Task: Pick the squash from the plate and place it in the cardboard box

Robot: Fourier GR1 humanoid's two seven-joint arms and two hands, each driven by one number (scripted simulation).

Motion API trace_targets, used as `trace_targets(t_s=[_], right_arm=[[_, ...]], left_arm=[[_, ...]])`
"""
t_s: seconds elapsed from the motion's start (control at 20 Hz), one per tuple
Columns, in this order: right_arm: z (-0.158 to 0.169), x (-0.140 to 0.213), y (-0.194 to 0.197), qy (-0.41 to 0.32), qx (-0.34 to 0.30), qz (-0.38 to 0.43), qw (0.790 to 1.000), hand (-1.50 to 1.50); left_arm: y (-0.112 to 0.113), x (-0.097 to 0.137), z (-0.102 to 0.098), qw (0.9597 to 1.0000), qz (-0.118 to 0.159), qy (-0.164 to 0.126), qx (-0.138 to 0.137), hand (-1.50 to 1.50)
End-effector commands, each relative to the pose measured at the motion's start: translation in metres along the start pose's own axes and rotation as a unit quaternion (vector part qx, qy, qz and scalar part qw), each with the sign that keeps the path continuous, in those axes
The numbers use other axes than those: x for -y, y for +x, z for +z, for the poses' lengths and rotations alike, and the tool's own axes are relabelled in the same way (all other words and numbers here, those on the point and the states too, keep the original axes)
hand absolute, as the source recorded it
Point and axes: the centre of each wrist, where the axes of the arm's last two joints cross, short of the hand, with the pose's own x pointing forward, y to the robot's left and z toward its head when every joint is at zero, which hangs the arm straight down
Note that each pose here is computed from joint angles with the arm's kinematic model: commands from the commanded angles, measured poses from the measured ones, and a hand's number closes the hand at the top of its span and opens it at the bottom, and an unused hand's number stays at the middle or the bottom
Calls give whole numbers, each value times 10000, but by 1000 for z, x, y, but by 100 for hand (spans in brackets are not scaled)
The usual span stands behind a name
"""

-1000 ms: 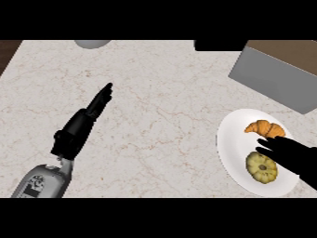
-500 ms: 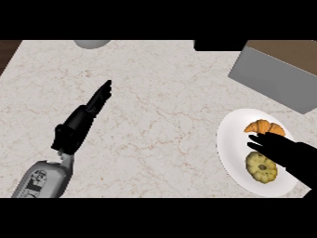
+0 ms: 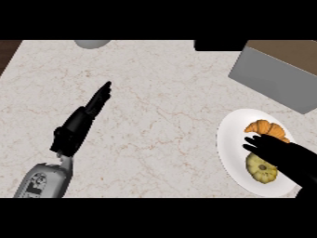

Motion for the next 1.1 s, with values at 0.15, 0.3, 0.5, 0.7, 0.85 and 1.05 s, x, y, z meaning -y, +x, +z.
trace_targets(t_s=[0.15,0.3,0.5,0.7,0.85,1.05], right_arm=[[-24,-26,-5,144,-44,79,9999,-150],[-14,-16,-15,233,-145,62,9996,-150],[-16,-15,-3,128,-156,231,9995,-150],[-28,-26,-7,173,-302,366,9987,-150],[-38,-25,-28,183,-283,498,9982,-150],[-37,-49,-4,260,-203,510,9982,150]], left_arm=[[10,8,5,9999,91,-77,-47,0],[3,-5,-5,10000,-9,13,-14,0],[3,-3,9,10000,68,-16,-55,0],[-11,-21,6,10000,31,21,80,0],[4,6,8,10000,-93,-15,33,0],[-9,6,0,10000,42,-55,-24,0]])
